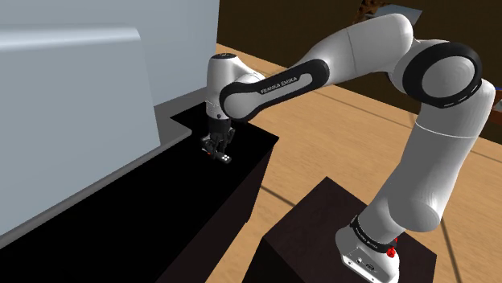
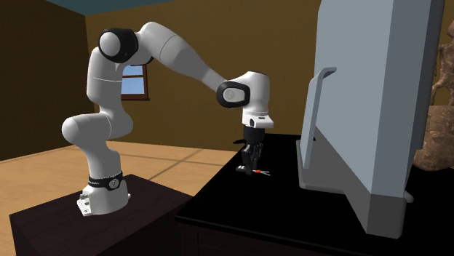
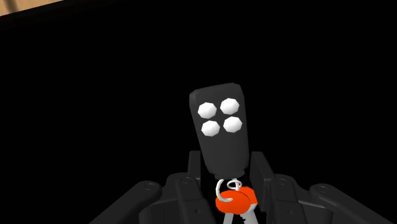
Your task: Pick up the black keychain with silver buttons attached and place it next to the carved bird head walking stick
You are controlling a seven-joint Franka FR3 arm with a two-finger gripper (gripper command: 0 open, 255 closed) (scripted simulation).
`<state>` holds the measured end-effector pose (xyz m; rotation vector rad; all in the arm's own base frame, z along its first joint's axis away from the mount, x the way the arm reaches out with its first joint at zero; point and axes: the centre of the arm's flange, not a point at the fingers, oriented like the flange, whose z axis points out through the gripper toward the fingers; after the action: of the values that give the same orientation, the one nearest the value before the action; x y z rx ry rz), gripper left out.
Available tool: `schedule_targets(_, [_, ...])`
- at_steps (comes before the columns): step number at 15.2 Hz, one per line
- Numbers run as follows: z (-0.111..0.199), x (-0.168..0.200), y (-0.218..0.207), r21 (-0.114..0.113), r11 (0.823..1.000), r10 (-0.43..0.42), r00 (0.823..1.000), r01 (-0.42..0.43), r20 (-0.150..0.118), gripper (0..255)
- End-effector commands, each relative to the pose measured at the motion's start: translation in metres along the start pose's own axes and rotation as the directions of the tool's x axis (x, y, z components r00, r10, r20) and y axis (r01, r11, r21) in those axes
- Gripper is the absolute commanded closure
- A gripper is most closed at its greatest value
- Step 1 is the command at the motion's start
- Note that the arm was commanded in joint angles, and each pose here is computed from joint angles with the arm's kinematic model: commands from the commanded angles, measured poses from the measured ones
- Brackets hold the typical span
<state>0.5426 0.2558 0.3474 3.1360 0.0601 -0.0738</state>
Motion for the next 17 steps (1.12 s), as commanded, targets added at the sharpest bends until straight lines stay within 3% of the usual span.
schedule_targets(1, [-0.01, -0.001, 0.0, 0.0, 1.0, 0.0, 1.0, 0.0, 0.001, 255])
schedule_targets(17, [-0.09, -0.004, 0.001, 0.0, 1.0, 0.0, 1.0, 0.0, 0.001, 255])
